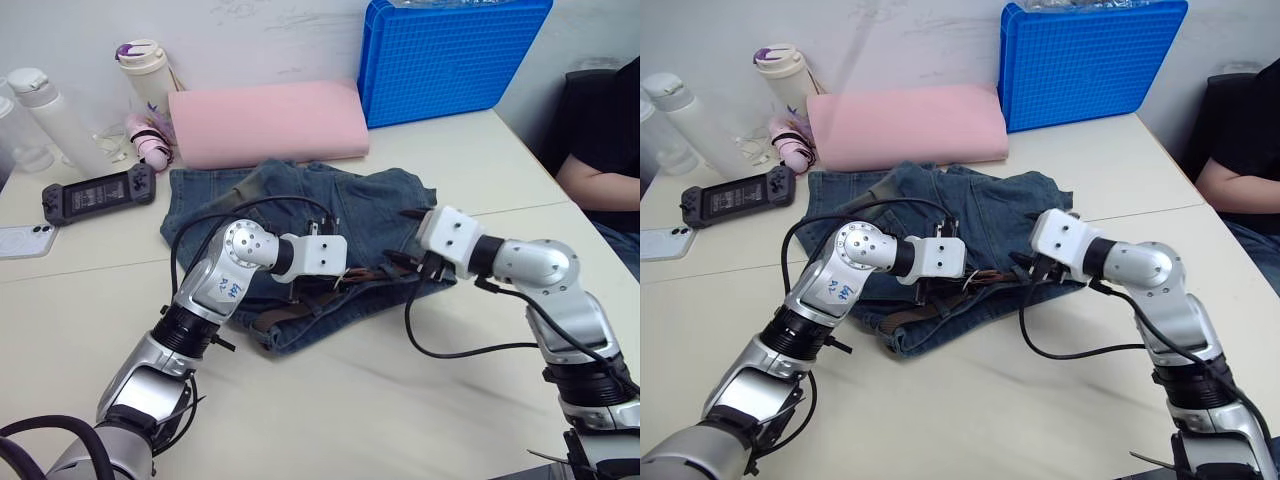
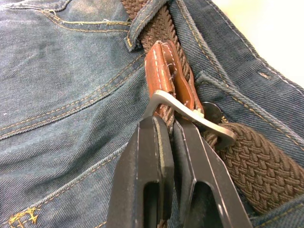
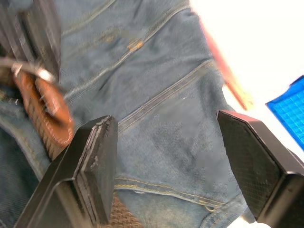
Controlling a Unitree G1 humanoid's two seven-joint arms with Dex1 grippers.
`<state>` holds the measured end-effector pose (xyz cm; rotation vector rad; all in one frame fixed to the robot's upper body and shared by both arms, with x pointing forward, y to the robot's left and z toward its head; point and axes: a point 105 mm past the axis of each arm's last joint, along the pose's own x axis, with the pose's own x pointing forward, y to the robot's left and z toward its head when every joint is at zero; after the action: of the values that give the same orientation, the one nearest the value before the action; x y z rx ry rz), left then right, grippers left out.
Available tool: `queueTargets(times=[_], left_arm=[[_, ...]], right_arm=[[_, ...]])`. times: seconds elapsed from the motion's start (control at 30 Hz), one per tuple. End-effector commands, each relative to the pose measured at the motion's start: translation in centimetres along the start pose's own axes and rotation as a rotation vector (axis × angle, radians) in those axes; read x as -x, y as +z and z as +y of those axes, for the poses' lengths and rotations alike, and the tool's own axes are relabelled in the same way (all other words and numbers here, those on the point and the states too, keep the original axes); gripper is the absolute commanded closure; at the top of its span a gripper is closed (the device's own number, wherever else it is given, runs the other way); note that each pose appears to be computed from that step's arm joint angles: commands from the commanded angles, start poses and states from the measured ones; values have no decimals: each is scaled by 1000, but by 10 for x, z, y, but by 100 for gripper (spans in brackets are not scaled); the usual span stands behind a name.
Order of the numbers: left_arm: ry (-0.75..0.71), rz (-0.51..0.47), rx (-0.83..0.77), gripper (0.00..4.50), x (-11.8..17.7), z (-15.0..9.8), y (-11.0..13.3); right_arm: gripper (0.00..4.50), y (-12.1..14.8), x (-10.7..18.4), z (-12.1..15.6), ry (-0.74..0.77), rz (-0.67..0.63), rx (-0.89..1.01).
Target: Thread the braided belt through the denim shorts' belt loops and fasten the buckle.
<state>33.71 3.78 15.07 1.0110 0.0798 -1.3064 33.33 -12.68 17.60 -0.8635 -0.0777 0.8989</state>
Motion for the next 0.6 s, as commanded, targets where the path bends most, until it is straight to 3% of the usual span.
queueTargets(times=[0.03,0.3,0.6], left_arm=[[-9,-41,-40,450,0,2,12],[-12,-64,-59,450,-3,3,18],[15,-33,-38,450,0,9,10]], right_arm=[[96,8,-9,-1,4,-37,94],[96,13,-24,6,26,-73,183],[96,-5,-6,4,66,24,201]])
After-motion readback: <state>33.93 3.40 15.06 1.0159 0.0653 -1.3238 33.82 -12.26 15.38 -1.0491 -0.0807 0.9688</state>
